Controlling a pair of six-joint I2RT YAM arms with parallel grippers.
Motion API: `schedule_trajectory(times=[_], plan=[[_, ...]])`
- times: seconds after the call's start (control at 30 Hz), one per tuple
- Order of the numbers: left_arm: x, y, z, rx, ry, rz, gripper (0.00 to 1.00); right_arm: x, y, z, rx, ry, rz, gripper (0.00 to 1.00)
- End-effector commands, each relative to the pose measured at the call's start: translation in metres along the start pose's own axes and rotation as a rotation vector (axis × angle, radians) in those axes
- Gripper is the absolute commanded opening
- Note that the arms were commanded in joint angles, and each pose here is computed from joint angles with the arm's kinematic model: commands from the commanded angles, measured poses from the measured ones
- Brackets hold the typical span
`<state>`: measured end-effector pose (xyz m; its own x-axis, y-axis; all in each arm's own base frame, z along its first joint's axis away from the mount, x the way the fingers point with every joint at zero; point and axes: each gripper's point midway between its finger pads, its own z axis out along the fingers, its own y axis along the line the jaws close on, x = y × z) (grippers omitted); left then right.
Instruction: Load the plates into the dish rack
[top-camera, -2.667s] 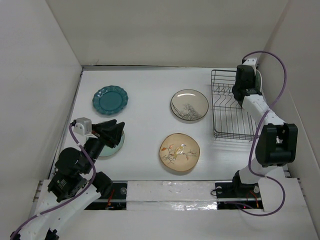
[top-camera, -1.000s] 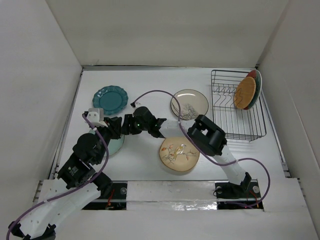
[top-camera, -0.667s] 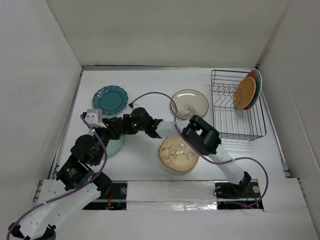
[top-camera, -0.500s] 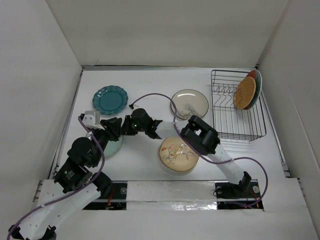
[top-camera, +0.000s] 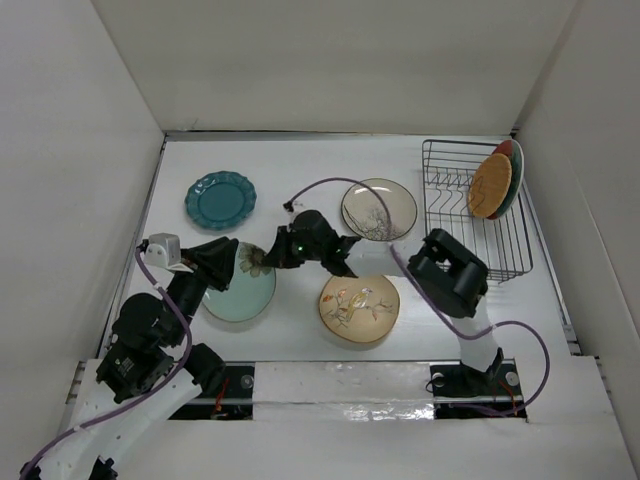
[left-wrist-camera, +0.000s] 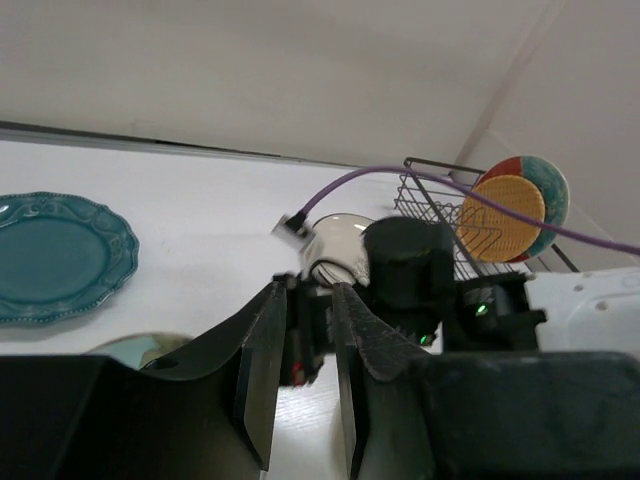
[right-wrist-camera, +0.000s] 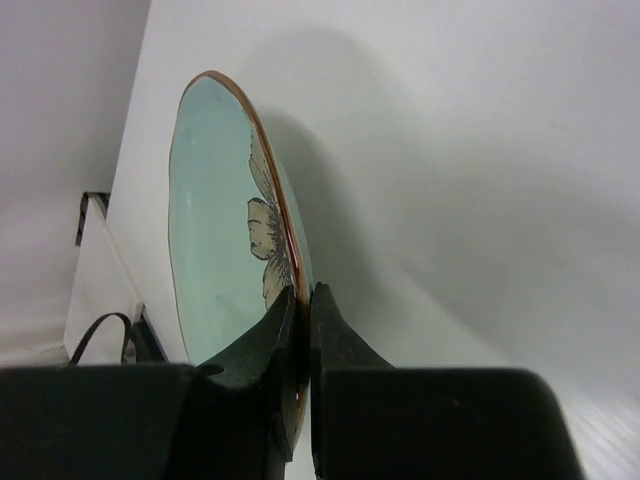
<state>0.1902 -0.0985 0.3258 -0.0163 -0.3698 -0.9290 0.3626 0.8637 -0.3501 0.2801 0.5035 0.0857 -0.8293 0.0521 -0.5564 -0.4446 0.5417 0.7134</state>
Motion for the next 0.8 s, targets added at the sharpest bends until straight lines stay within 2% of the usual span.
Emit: schedule_trajectory(times=[0.0, 0.07, 0.1, 0.27, 0.3, 0.33, 0.37, 0.4, 0.47, 0.5, 0.6, 0.73, 0.77], plan=[[-0.015, -0.01, -0.005, 0.058, -0.056, -0.022, 0.23, -0.14, 0.049, -0.076, -0.113, -0.355, -0.085, 0.0], [-0.017, -0.011, -0.006, 0.065, -0.063, -0.026, 0.23, -0.173, 0.044, -0.113, -0.06, -0.42, -0.101, 0.0], [-0.017, -0.013, -0.007, 0.074, -0.065, -0.029, 0.23, -0.18, 0.026, -0.127, 0.021, -0.414, -0.122, 0.0], [-0.022, -0.014, -0.013, 0.088, -0.085, -0.038, 0.24, -0.273, -0.034, -0.262, 0.375, -0.687, -0.193, 0.0], [-0.023, -0.014, -0.014, 0.09, -0.09, -0.041, 0.24, -0.281, -0.052, -0.299, 0.528, -0.722, -0.21, 0.0], [-0.024, -0.013, -0.015, 0.091, -0.093, -0.042, 0.24, -0.289, -0.061, -0.323, 0.608, -0.751, -0.221, 0.0], [-0.025, -0.013, -0.016, 0.092, -0.099, -0.044, 0.24, -0.307, -0.074, -0.366, 0.774, -0.85, -0.224, 0.0], [-0.025, -0.012, -0.017, 0.088, -0.099, -0.046, 0.24, -0.306, -0.088, -0.392, 0.932, -0.825, -0.285, 0.0], [-0.028, -0.011, -0.018, 0.082, -0.109, -0.052, 0.24, -0.31, -0.109, -0.452, 1.222, -0.867, -0.281, 0.0], [-0.027, -0.01, -0.019, 0.081, -0.108, -0.053, 0.24, -0.313, -0.112, -0.47, 1.297, -0.846, -0.323, 0.0], [-0.028, -0.01, -0.019, 0.081, -0.11, -0.054, 0.24, -0.321, -0.124, -0.519, 1.419, -0.866, -0.337, 0.0], [-0.027, -0.009, -0.019, 0.074, -0.109, -0.056, 0.24, -0.337, -0.132, -0.56, 1.513, -0.866, -0.373, 0.0], [-0.027, -0.009, -0.019, 0.074, -0.107, -0.056, 0.24, -0.34, -0.143, -0.56, 1.558, -0.826, -0.386, 0.0]])
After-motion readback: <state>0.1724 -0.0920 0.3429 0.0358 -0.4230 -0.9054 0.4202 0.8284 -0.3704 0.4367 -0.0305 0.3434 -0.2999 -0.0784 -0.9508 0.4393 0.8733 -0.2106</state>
